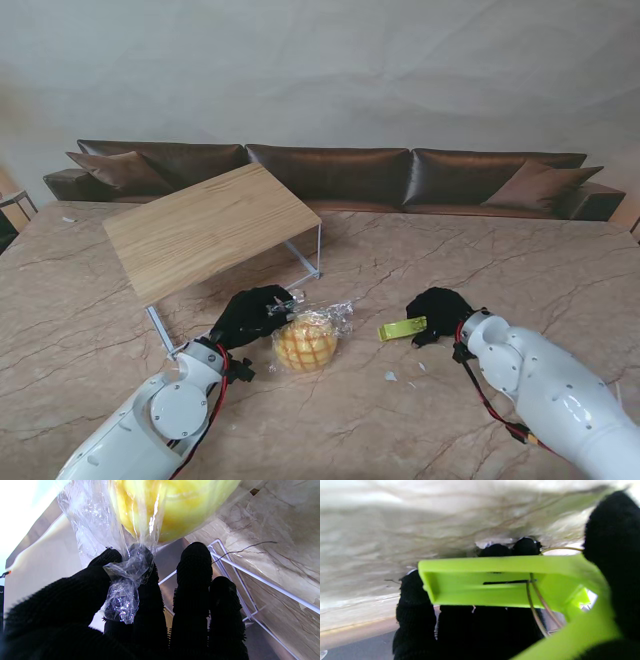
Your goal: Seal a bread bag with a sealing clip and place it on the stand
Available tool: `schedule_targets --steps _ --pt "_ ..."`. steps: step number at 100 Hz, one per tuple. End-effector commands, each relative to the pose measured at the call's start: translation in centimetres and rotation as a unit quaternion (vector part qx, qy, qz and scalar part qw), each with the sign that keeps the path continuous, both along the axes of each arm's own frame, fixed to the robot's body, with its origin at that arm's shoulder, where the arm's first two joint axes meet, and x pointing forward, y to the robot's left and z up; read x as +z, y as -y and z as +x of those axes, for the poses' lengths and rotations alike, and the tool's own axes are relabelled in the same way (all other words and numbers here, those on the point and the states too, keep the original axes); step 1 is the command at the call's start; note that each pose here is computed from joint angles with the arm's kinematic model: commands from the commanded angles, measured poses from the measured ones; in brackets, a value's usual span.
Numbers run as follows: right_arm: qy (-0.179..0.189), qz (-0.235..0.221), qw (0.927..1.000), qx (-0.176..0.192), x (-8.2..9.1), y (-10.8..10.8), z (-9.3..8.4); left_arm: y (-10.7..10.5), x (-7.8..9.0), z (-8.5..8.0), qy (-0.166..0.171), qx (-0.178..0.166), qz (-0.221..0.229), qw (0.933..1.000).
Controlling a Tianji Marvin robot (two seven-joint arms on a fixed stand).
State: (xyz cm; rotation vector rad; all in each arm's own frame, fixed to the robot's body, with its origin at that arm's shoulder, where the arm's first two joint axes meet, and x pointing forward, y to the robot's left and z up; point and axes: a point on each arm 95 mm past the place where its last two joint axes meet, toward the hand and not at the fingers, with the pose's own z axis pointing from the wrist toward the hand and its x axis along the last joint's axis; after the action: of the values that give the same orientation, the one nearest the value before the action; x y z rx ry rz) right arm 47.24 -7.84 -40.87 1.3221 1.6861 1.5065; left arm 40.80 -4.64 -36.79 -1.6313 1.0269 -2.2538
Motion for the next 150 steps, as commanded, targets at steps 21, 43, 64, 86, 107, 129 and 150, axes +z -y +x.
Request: schedule_targets --steps 21,43,64,86,107,129,150 --pt "-0.091 -0.041 0.9950 0.002 -8.4 0.2 -5.2 -0.1 -0.4 -0.4 -0.007 -0.004 0.000 1.0000" --pt "-0.101 -0.001 0.9949 -0.012 -8.7 0.0 -5.0 -0.1 -0.3 -0.4 -0.008 -0.007 0.004 0.9999" --pt "-0.109 0.041 0.9929 -0.023 -8.0 -0.1 -5.0 -0.1 -0.3 -0.4 -0.008 -0.008 0.006 0.9999" --pt "-0.066 0.063 0.9950 -0.039 -4.7 -0.3 -4.9 0.2 -0.1 -0.2 -0.006 -0.010 0.008 0.9999" --pt "0.010 0.056 0.9970 -0.052 -0.2 -0.2 -4.7 0.7 0.1 -0.1 -0.005 -0.014 0.011 0.9998" --pt "0.080 0.050 0.9939 -0.058 4.4 -0.4 -4.7 1.0 0.3 0.1 -0.004 -0.020 0.016 0.9997" --pt "0.144 0.042 0.9874 -0.050 8.8 -1.3 -4.5 1.3 1.0 0.1 0.002 -0.032 0.021 0.9993"
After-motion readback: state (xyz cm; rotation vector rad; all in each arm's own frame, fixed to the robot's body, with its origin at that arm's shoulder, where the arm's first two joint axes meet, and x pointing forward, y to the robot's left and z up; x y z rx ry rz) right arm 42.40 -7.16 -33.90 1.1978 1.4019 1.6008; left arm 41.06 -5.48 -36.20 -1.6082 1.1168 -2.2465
